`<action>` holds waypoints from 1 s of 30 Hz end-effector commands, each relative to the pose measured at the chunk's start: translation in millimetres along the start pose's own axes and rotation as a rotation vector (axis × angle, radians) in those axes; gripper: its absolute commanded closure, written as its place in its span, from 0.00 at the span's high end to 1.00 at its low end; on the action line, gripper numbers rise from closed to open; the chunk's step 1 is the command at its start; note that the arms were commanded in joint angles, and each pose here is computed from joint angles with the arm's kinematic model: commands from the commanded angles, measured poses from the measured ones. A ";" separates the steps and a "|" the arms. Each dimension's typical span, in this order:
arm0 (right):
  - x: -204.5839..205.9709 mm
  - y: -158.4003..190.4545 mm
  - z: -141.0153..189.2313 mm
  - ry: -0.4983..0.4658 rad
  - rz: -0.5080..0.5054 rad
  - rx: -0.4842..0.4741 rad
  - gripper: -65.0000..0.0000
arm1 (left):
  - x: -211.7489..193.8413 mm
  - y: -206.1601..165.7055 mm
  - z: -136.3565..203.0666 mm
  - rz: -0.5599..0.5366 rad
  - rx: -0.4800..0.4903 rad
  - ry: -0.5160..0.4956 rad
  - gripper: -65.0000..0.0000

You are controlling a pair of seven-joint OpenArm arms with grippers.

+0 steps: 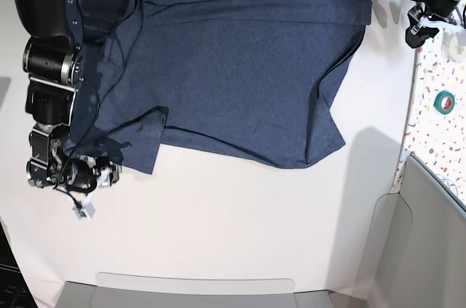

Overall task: Layout the t-shirt on the table in an organized manner, then fold the t-shirt properly
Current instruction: 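Move the right gripper to the hem corner of the navy t-shirt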

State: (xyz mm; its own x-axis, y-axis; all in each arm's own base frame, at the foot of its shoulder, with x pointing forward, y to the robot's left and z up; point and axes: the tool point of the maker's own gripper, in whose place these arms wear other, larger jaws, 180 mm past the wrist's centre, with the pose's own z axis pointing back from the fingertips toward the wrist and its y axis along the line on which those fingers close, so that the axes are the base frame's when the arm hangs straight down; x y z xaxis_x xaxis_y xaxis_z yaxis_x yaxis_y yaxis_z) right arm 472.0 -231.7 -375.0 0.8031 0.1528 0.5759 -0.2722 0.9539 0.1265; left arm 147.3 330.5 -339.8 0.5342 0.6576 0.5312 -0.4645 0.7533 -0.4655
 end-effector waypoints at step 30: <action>-57.3 30.6 -26.2 0.181 0.210 0.023 0.48 | 7.8 -3.5 3.9 -0.015 -0.012 -0.027 0.32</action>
State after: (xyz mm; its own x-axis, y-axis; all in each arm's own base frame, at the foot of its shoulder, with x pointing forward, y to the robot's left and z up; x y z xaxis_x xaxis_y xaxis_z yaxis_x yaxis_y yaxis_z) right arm 460.9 -201.7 -398.7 0.7537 0.3329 0.5667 -0.4241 0.9051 0.0324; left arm 147.2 329.2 -339.9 0.5324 0.6603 0.5297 -0.4623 0.7510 -0.4715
